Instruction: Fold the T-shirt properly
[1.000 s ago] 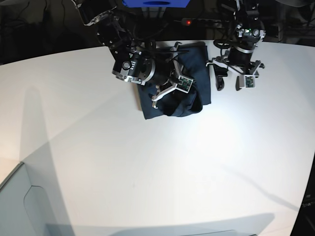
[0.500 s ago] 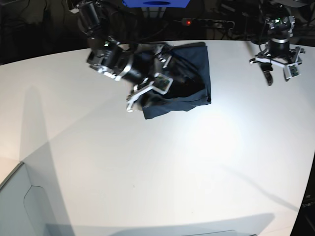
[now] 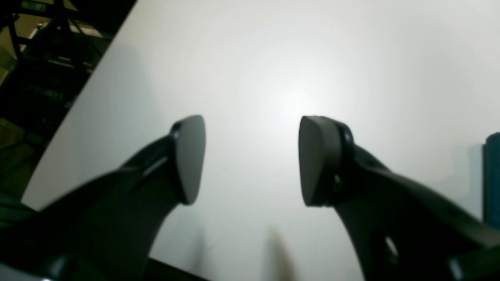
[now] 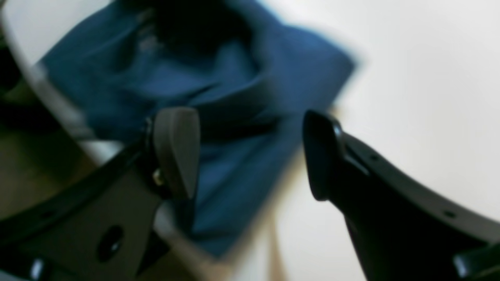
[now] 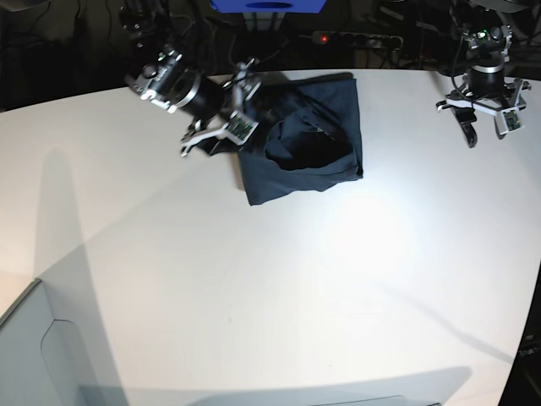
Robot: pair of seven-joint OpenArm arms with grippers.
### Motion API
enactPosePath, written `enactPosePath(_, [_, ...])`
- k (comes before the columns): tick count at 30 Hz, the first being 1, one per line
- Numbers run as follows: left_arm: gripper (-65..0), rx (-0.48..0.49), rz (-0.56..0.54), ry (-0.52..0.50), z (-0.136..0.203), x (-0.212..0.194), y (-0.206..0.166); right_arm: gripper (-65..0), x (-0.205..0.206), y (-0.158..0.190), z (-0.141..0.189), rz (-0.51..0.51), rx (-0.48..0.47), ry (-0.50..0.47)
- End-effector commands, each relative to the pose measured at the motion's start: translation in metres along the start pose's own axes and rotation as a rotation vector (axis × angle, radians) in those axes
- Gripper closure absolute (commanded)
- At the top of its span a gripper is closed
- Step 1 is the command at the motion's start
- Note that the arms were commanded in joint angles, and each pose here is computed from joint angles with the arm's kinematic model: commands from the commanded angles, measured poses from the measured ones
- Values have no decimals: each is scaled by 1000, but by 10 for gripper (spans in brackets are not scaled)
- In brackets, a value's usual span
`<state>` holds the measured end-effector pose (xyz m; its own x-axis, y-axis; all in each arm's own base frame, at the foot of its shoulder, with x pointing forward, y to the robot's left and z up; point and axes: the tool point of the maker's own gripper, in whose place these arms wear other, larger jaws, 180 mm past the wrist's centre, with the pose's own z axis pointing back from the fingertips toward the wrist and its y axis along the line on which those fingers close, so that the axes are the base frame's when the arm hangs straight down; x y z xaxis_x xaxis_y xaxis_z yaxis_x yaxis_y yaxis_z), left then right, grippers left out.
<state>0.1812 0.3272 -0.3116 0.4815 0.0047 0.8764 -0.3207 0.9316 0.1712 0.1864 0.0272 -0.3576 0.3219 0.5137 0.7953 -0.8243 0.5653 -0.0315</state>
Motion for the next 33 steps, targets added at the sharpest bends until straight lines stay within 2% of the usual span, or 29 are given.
enactPosePath(1, [-365, 2, -7, -52, 1, 15, 2, -393, 21, 15, -3, -3, 43, -77])
enactPosePath(6, [-365, 1, -5, -60, 0, 18, 1, -393, 46, 64, -22, 20, 183, -130])
enactPosePath(14, [-365, 9, -10, -55, 1, 16, 5, -396, 53, 71, -27, 30, 209, -144])
enactPosePath(23, [-365, -4, 9, -49, 9, 13, -5, -396, 39, 43, -15, 20, 125, -117])
enactPosePath(28, [-365, -135, 66, -5, 36, -1, -57, -396, 33, 11, -6, 0, 31, -106])
enactPosePath(33, [-365, -322, 236, 132, 70, -40, -119, -396, 23, -22, 5, -21, -65, -87])
